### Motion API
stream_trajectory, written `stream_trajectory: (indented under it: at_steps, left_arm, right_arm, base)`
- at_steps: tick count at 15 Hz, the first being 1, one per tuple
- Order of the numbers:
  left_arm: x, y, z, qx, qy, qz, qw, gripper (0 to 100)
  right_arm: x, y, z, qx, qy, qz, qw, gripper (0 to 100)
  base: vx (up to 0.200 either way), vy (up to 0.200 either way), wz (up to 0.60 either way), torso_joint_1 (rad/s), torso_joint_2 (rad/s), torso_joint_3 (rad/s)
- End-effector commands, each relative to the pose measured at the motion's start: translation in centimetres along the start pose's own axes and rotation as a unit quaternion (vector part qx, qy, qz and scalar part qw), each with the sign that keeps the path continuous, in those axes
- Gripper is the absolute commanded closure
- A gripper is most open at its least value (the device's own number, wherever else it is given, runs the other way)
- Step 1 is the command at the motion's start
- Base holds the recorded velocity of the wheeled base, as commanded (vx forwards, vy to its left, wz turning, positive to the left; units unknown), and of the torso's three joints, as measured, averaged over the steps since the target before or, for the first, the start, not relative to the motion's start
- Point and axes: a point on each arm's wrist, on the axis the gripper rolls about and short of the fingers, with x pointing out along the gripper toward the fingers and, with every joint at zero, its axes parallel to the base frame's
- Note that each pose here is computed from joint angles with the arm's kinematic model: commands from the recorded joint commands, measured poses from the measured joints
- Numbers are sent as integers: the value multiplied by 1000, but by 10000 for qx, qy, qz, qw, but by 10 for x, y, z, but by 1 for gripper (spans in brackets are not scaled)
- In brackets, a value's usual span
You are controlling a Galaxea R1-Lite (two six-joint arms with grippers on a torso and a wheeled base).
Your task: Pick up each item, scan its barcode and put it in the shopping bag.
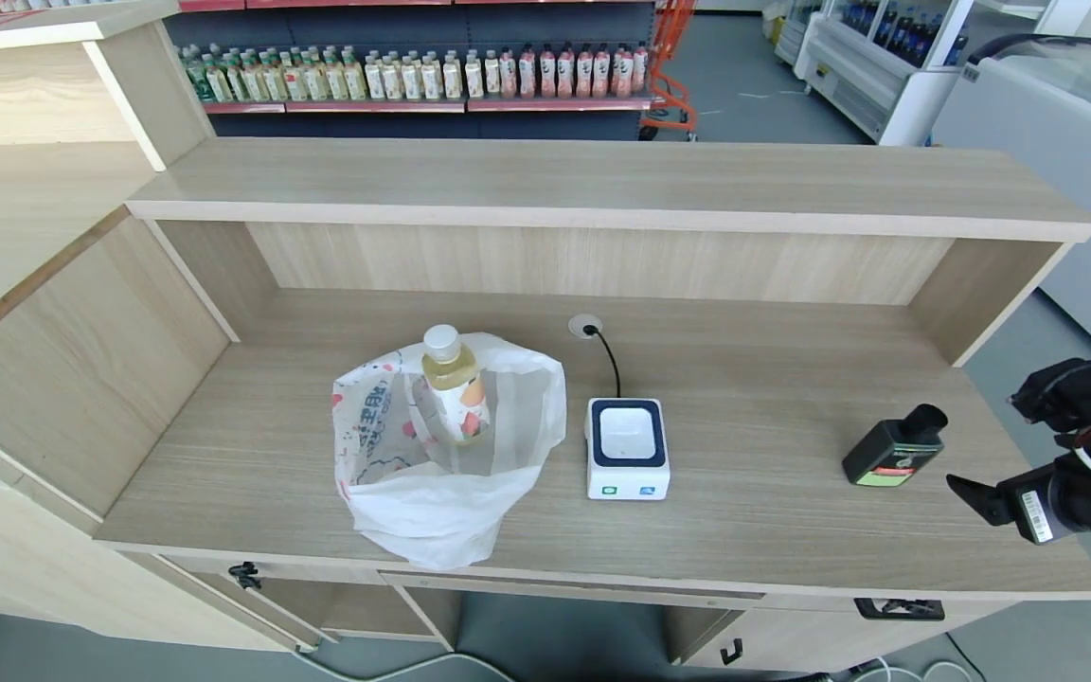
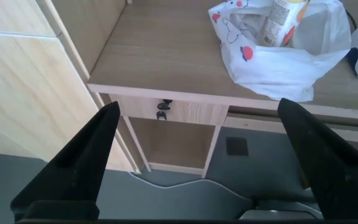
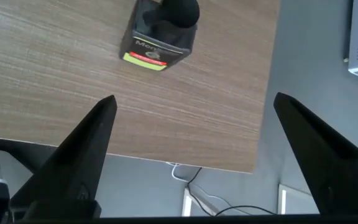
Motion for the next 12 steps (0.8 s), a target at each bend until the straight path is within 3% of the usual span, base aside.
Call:
stream_trajectory:
  at_steps: [1, 8, 12]
  left_arm:
    - [0, 0, 0, 0, 24, 1, 10000, 0]
    - [0, 0, 0, -2, -6, 1, 10000, 0]
    - [0, 0, 0, -10, -14, 1, 10000, 0]
  right_arm:
    - [3, 0, -4, -21, 104, 10, 9999, 0]
    - [26, 5, -6, -129, 307, 301, 9990, 0]
    - [55, 13, -1, -339, -72, 1309, 9908, 0]
  base:
    - [0, -200, 0, 2, 2, 7]
    - [0, -200, 0, 3, 3, 3]
    - [0, 0, 0, 0, 0, 0]
